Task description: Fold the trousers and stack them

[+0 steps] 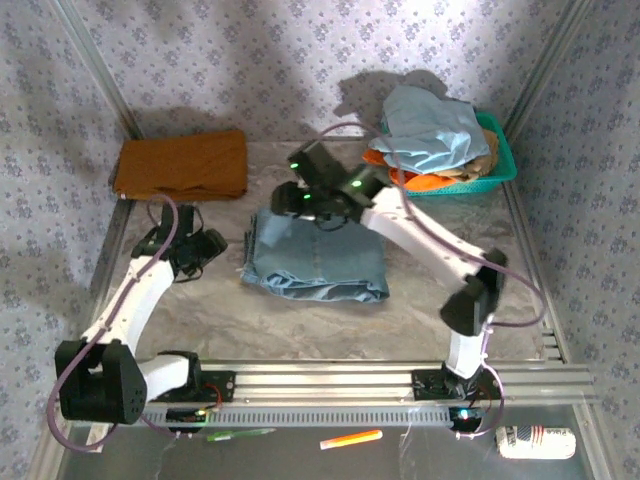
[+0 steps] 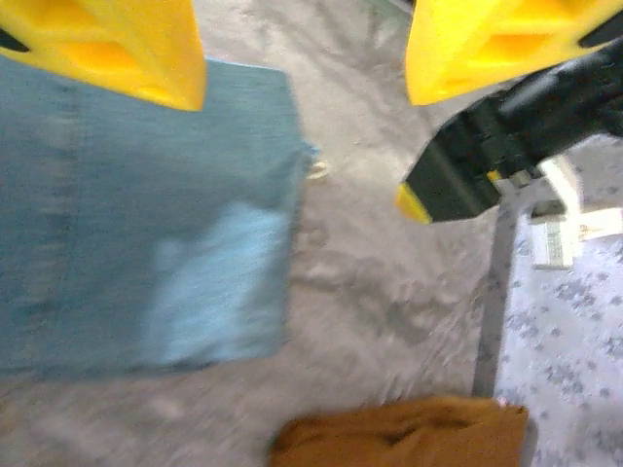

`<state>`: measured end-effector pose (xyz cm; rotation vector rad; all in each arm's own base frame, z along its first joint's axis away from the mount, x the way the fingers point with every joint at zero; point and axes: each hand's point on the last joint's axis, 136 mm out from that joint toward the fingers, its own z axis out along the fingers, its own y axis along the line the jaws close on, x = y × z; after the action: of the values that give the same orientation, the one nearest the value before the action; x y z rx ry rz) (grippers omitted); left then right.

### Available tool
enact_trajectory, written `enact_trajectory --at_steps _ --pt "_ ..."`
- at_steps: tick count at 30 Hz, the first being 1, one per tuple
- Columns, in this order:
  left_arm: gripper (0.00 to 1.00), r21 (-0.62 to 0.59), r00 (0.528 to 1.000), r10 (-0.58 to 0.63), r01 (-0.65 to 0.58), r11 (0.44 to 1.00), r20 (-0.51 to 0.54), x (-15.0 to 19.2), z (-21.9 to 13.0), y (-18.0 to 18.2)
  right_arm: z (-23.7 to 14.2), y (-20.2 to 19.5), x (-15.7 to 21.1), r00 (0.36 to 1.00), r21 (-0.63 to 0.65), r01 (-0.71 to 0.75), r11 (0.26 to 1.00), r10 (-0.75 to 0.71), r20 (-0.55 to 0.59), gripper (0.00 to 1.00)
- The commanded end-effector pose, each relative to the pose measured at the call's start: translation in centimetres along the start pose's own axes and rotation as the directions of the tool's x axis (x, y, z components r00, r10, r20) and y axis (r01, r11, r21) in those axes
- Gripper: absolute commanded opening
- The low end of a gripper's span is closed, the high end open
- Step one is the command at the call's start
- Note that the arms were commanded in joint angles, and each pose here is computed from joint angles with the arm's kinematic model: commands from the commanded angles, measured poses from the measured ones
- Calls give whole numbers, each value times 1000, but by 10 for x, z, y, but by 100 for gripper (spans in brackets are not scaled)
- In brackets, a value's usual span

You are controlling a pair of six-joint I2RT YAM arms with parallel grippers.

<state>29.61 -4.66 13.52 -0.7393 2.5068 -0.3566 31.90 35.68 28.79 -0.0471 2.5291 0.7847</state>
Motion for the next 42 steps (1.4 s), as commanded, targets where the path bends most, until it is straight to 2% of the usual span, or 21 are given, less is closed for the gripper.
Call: enact_trajectory --at_steps 1,4,8,10,13,18,22,29,33,35,37,40,42 --pt "65 58 983 182 -181 982 -17 7 -27 -52 -4 -85 4 999 190 -42 981 37 29 27" --pt "63 129 956 292 -288 949 -12 19 -32 -101 -18 -131 12 995 249 -99 963 88 54 2" --pt "57 214 930 361 -341 916 -64 47 -15 -147 -13 -175 32 985 272 -171 947 163 49 0" --pt "55 227 922 373 -343 911 -106 63 -1 -154 0 -188 47 982 284 -189 940 190 26 0" --pt "52 228 913 367 -323 918 -181 88 25 -141 24 -210 78 970 312 -220 924 241 -31 0" --pt "51 147 904 331 -301 942 -270 114 65 -78 55 -238 137 949 344 -230 910 288 -129 0" --pt "51 59 923 257 -250 966 -287 102 83 -26 68 -268 171 927 393 -243 887 332 -177 0" --pt "51 -20 916 285 -303 953 -283 83 88 -9 75 -290 195 914 435 -191 880 321 -248 0" --pt "53 -57 914 294 -321 945 -278 87 80 6 68 -284 194 915 411 -162 897 293 -278 0" --pt "57 -53 917 297 -321 945 -267 86 69 7 59 -267 182 925 360 -130 924 244 -291 2" --pt "63 -33 923 300 -317 948 -241 80 52 0 45 -249 161 944 324 -101 941 194 -268 6" --pt "70 25 931 323 -324 946 -172 63 20 -24 22 -221 119 973 259 -69 963 123 -196 19" --pt "73 69 933 337 -330 941 -129 49 3 -44 13 -212 87 987 247 -64 967 98 -130 22"
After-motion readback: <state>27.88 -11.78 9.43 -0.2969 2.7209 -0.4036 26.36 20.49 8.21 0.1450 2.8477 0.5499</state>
